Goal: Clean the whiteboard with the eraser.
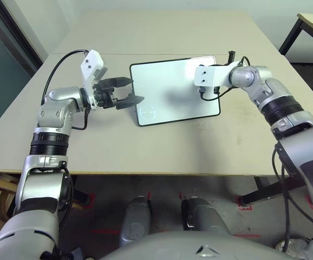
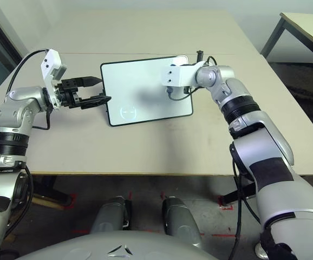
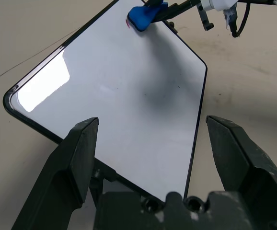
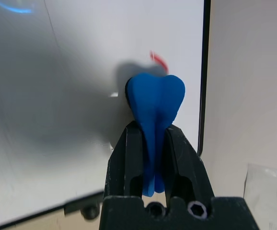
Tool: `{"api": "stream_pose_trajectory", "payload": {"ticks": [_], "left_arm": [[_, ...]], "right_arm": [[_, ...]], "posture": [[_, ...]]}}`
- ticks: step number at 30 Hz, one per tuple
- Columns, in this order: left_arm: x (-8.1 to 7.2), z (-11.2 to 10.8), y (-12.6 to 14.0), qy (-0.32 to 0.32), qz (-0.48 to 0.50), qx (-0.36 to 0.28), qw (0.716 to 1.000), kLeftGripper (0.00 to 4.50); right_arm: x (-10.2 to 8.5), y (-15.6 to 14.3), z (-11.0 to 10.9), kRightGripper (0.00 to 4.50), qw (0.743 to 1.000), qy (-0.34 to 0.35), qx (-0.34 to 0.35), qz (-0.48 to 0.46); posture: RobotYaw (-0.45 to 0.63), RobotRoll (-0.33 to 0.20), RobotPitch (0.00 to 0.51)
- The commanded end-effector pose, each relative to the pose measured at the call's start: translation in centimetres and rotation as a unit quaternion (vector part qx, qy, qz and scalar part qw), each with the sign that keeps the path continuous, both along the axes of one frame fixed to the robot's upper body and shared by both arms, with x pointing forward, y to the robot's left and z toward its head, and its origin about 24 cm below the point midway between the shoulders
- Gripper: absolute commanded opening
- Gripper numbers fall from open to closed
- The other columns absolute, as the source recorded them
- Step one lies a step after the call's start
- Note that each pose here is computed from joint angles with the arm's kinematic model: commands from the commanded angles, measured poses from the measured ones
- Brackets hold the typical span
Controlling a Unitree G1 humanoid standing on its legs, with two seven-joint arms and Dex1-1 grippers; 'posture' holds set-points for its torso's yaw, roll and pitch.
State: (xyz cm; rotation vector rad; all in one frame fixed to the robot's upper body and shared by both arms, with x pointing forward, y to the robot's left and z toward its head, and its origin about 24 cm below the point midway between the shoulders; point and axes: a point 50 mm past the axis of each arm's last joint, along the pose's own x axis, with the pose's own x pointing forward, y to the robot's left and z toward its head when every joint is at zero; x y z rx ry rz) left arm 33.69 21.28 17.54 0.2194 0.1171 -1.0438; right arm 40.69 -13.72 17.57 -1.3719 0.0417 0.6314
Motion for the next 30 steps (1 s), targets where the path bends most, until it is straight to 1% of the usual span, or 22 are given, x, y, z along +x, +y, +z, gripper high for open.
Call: {"api": "stream_pose_trajectory", "payload": {"ticks": [1, 12, 16, 18, 23, 30], "left_arm": [[0.1, 0.4, 0.1, -0.006, 0.001, -0.001, 1.0, 4.5], [0.2, 0.4, -0.1, -0.008, 0.0, -0.003, 1.0, 4.5], [0.2, 0.4, 0.0, -0.009, 0.002, -0.003, 1.0, 4.5], [0.2, 0.4, 0.0, -0.01, 0.002, -0.003, 1.0, 4.5], [0.2, 0.4, 0.1, -0.01, 0.004, -0.003, 1.0, 4.5], [0.3, 0.4, -0.2, -0.01, 0.0, -0.004, 1.0, 4.5]], "right_arm": [[-0.1, 1.3, 0.7, 0.37, 1.0, -0.006, -0.003, 0.022], [-0.3, 3.7, 1.8, 0.37, 0.998, -0.018, 0.003, 0.059], [-0.3, 3.6, 1.3, 0.37, 0.998, -0.011, 0.002, 0.055], [-0.2, 2.9, 0.9, 0.37, 0.999, -0.006, 0.0, 0.043], [0.0, -0.2, 0.2, 0.37, 1.0, 0.003, -0.015, -0.004], [-0.6, -4.2, -0.6, 0.37, 0.998, 0.018, -0.033, -0.044]], "posture": [[0.21, 0.0, 0.04], [0.21, 0.0, 0.038], [0.21, 0.0, 0.033], [0.21, 0.0, 0.033], [0.21, 0.0, 0.031], [0.21, 0.0, 0.031]]}}
